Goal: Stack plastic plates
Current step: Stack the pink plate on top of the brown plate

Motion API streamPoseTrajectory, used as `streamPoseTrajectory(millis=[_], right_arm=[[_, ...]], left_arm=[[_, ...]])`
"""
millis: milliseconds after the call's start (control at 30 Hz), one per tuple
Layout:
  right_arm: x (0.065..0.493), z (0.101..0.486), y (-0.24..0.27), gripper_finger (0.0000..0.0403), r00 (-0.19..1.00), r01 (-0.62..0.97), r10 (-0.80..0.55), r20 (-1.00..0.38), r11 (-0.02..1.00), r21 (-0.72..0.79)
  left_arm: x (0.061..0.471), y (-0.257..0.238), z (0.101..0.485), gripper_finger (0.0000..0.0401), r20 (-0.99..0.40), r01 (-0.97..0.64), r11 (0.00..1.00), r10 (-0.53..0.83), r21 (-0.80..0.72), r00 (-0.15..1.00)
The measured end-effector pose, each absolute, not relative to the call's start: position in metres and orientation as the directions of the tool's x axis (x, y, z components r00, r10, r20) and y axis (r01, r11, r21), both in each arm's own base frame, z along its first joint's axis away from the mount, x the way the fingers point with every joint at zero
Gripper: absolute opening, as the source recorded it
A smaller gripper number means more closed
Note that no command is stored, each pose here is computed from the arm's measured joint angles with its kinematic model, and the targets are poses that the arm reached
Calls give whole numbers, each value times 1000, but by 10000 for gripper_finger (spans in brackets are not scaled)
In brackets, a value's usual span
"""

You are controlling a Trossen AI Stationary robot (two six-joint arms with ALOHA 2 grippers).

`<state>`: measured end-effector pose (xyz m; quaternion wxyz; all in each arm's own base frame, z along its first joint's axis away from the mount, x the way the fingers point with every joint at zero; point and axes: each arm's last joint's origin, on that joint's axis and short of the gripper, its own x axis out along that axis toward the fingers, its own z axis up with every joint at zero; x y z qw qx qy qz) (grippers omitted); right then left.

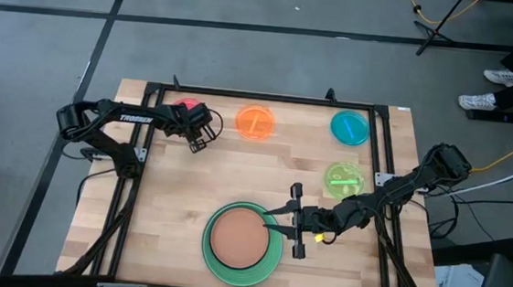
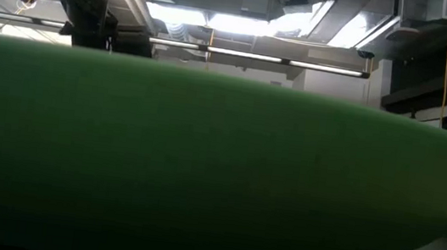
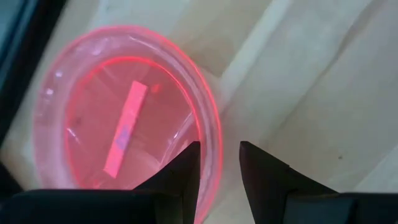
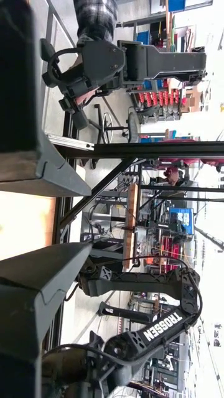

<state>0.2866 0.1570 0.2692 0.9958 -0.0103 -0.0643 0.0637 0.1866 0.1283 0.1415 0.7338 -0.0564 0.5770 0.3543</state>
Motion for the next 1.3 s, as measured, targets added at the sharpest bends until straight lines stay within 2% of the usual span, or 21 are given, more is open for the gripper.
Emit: streamPoseTrajectory(millis=[400,500,700,867,1067,1300], right_arm=[[287,269,157,122,984,-126,128,124,992,-30],[287,269,157,122,984,-124,127,124,992,-30],[288,268,155,122,985,-119,122,119,992,-30],[289,266,155,122,986,-120,122,114,992,-32],[288,270,155,122,981,-120,120,153,993,-14],[288,270,155,122,981,-120,120,150,993,-15]], left_arm=[[168,130,120,101,-874,-612,713,480,342,71],[170,128,119,80,-869,-607,717,488,343,85],[175,122,119,14,-865,-578,739,491,347,108],[184,109,121,8,-836,-529,741,539,413,103],[206,84,142,3,-782,-483,768,577,421,236],[233,35,180,2,-698,-364,839,540,404,470]])
